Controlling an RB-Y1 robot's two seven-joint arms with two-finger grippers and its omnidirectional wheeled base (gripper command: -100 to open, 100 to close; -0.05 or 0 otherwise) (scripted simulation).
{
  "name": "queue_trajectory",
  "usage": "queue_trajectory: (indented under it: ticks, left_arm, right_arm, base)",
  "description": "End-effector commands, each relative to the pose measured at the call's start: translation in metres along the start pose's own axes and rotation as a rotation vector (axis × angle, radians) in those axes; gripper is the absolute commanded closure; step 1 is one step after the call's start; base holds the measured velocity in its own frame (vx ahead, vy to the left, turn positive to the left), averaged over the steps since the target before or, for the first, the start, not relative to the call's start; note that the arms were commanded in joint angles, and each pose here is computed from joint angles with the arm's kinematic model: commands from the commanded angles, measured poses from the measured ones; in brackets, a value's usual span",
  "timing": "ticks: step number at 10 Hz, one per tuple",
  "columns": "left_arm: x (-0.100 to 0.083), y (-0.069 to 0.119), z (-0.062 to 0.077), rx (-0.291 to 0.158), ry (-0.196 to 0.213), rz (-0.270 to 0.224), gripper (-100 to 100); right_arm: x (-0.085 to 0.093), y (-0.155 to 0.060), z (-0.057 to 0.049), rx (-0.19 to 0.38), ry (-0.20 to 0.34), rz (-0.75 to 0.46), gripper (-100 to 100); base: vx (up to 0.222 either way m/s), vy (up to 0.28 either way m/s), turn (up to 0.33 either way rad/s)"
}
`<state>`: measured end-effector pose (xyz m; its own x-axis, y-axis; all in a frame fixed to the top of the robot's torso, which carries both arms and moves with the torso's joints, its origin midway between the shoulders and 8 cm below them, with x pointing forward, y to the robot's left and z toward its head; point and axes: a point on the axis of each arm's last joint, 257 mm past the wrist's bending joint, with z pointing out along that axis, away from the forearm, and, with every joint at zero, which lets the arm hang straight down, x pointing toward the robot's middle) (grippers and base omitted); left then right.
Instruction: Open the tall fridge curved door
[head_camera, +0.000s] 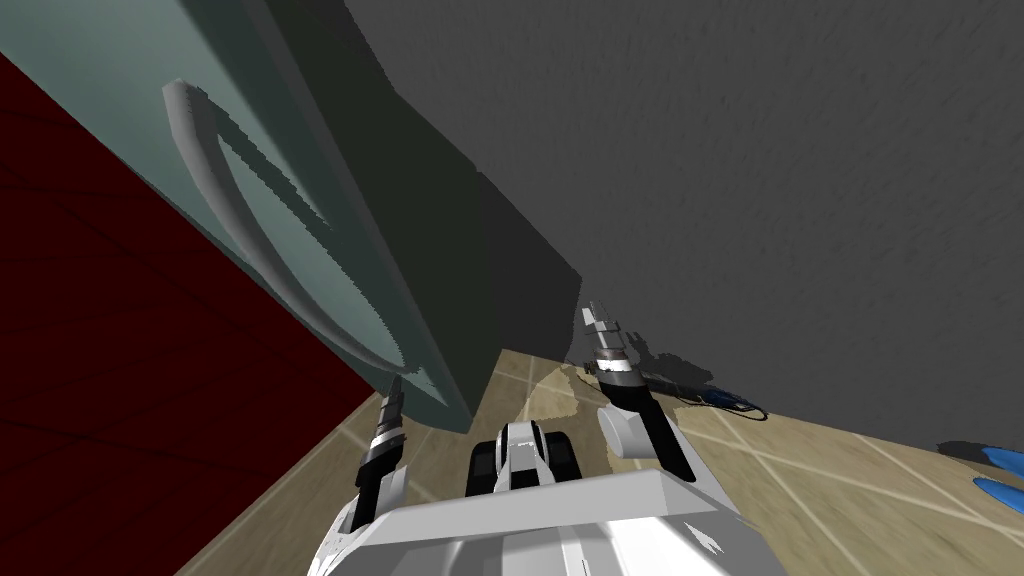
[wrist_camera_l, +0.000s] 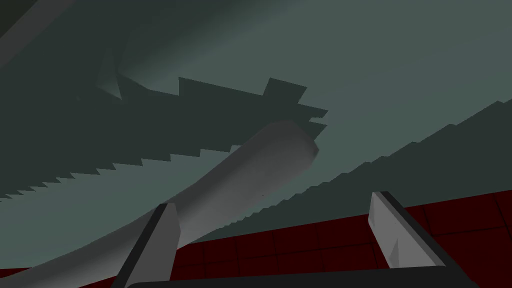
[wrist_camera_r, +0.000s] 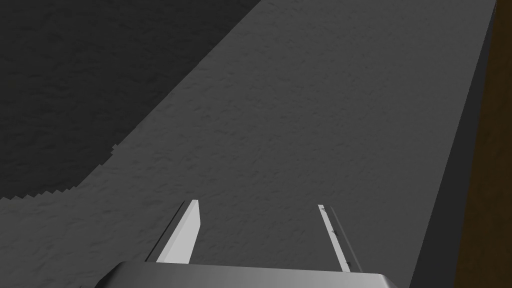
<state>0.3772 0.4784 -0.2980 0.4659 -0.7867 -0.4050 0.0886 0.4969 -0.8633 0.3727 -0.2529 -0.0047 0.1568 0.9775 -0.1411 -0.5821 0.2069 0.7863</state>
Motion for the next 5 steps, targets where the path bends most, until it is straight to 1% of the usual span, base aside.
queue_trajectory:
  ticks: [1,3,4,5]
  left_arm:
    - [-0.001,0.009,-0.005,-0.013,-0.005,0.009,-100]
    - [-0.007,0.014,-0.007,-0.016,-0.008,0.022,-100]
    - [-0.005,0.013,-0.006,-0.017,-0.006,0.017,-100]
    - [-0.009,0.012,0.008,-0.015,-0.006,0.018,-100]
  right_arm:
    - [0.0,0.0,0.0,0.0,0.0,0.0,0]
    - [0.0,0.0,0.0,0.0,0.0,0.0,0]
    - [0.0,0.0,0.0,0.0,0.0,0.0,0]
    - [0.0,0.0,0.0,0.0,0.0,0.0,0]
  base:
    - [0.056,-0.057,0.007]
    - [0.043,-0.06,0.009]
    - [0.018,-0.029,0.005]
    - [0.015,-0.016,0.007]
